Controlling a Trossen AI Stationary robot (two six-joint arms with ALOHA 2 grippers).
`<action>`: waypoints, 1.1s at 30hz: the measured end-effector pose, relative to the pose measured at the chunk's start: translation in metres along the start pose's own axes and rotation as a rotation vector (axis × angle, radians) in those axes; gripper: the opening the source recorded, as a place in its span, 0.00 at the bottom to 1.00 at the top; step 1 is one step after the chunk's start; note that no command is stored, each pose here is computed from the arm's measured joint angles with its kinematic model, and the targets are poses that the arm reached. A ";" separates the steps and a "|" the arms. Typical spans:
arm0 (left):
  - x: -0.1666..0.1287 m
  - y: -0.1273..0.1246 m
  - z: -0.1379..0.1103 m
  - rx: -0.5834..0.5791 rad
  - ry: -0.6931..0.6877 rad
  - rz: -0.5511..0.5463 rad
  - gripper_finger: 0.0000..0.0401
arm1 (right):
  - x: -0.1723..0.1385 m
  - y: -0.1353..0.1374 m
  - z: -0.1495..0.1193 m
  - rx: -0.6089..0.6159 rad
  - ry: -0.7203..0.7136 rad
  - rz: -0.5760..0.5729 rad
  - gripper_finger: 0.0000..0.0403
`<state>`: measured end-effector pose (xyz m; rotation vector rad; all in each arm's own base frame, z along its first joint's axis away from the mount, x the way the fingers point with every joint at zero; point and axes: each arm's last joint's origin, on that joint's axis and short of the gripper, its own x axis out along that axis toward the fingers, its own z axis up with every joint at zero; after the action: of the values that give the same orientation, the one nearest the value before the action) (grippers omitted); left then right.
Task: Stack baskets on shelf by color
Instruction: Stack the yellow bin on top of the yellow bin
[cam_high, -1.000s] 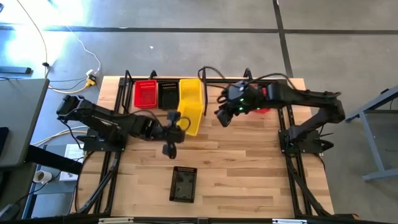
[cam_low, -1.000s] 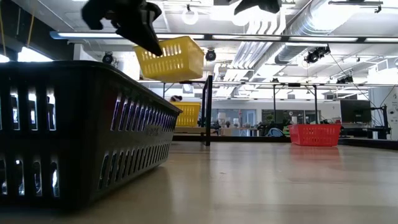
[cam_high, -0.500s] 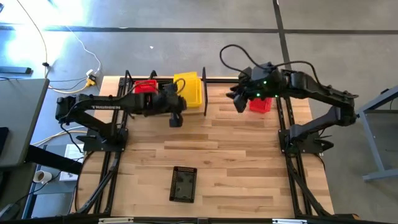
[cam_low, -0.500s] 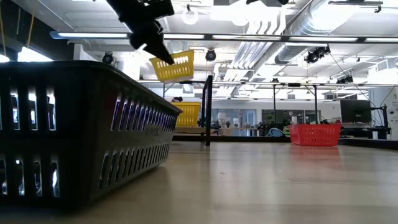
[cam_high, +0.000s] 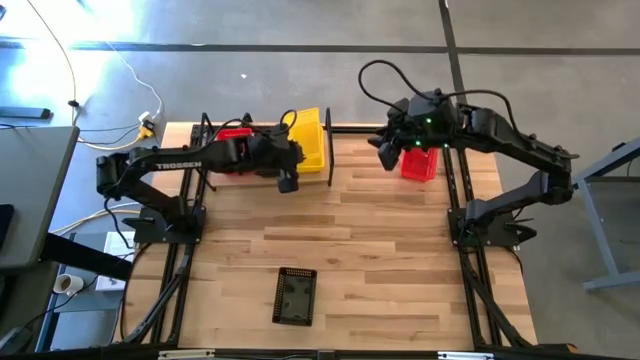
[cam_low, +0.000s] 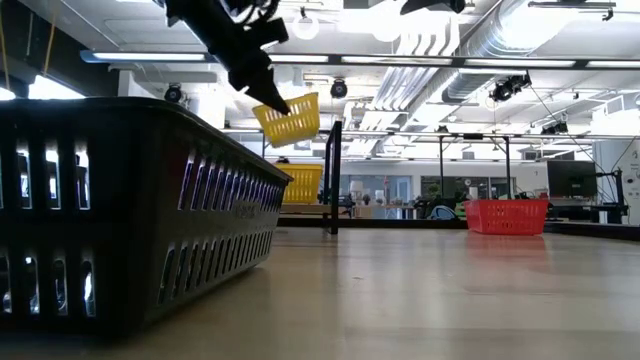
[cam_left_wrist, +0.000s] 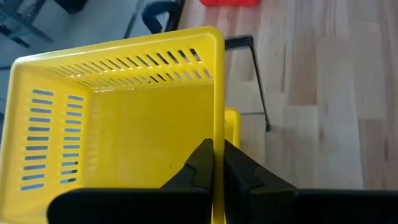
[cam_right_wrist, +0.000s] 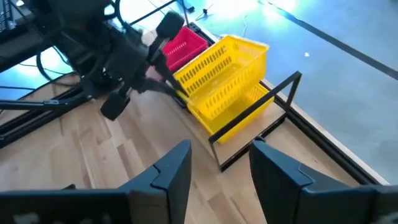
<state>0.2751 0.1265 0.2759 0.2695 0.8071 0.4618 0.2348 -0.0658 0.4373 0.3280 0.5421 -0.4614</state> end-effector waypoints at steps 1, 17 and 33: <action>0.002 -0.001 0.000 0.000 0.006 -0.002 0.00 | 0.000 -0.001 0.000 -0.002 0.001 -0.004 0.36; 0.025 -0.010 -0.007 0.033 0.075 -0.029 0.00 | 0.001 -0.007 0.001 0.005 0.003 -0.023 0.36; 0.033 -0.004 -0.014 0.085 0.116 -0.048 0.00 | 0.001 -0.007 0.000 0.019 0.015 -0.028 0.36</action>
<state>0.2852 0.1402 0.2443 0.3039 0.9458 0.4011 0.2320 -0.0725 0.4355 0.3426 0.5580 -0.4912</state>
